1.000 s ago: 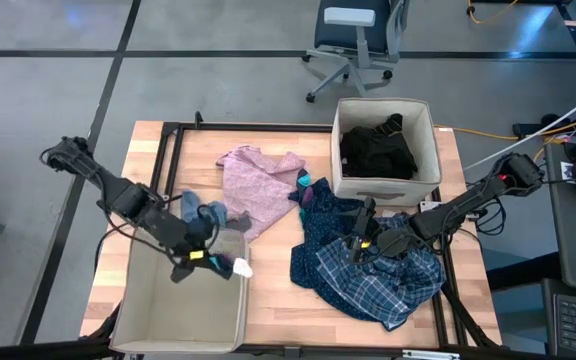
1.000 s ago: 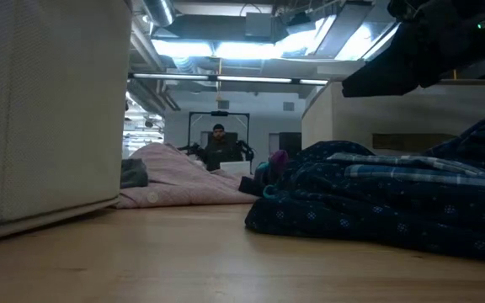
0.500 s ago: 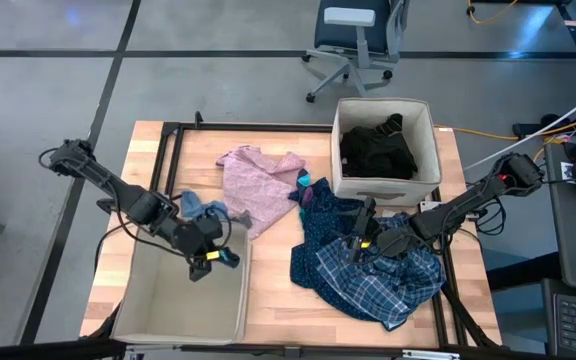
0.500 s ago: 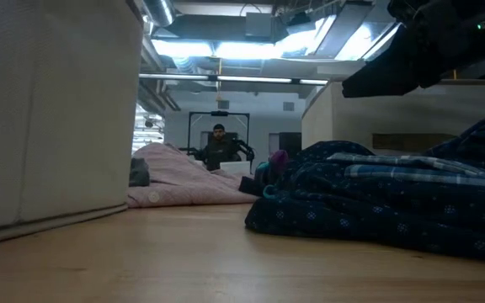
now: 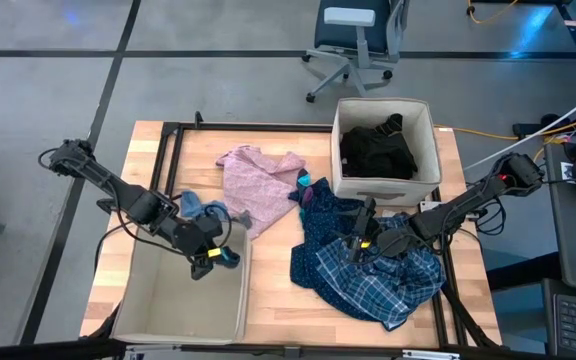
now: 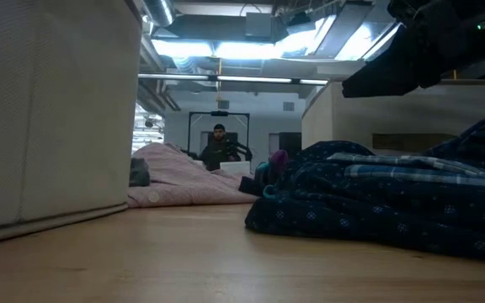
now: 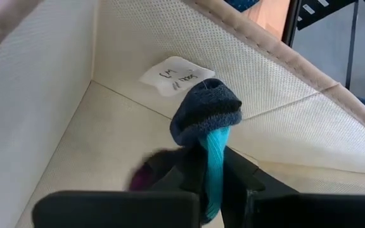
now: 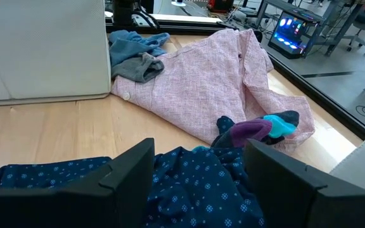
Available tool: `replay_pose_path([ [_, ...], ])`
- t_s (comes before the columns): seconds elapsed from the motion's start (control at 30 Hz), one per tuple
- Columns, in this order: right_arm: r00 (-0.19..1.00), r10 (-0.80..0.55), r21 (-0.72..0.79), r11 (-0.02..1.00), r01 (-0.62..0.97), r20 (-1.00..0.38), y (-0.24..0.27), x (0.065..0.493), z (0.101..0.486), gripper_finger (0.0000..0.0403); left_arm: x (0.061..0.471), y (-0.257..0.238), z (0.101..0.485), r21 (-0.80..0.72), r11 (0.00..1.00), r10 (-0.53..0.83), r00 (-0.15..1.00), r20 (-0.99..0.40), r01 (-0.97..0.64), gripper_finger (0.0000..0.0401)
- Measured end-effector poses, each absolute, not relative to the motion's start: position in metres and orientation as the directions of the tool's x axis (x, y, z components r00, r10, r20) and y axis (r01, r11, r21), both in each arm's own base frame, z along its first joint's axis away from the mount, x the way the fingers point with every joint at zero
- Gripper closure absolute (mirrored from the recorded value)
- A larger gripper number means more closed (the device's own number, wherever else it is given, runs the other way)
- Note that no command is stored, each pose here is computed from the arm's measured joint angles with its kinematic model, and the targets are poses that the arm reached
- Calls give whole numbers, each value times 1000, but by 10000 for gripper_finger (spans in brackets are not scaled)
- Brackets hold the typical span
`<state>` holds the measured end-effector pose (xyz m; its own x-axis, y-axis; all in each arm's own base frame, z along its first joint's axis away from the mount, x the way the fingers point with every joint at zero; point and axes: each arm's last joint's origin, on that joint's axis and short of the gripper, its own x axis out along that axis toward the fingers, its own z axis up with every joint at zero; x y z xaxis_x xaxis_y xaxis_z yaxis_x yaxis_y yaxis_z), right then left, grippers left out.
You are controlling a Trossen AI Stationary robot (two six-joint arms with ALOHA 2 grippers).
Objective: Sort clothes
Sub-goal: Put the blue sock into the bottom white laundry organizer
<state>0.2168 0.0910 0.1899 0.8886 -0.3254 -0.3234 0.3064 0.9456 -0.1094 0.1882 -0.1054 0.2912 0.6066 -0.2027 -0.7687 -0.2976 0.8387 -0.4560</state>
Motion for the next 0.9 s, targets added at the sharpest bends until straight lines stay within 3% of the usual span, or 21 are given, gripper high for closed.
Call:
replay_pose_path([
  [0.37,889,-325,-109,946,306,-323,91,217,190,159,188,-101,297,-477,831,-224,611,-759,-287,253],
  [0.67,891,-318,-103,948,301,-323,91,217,190,159,180,-88,362,-550,830,-306,748,-589,-93,254],
  [0.9,892,-316,-102,949,300,-323,91,217,190,159,188,-68,409,-245,968,-30,941,-337,-57,260],
])
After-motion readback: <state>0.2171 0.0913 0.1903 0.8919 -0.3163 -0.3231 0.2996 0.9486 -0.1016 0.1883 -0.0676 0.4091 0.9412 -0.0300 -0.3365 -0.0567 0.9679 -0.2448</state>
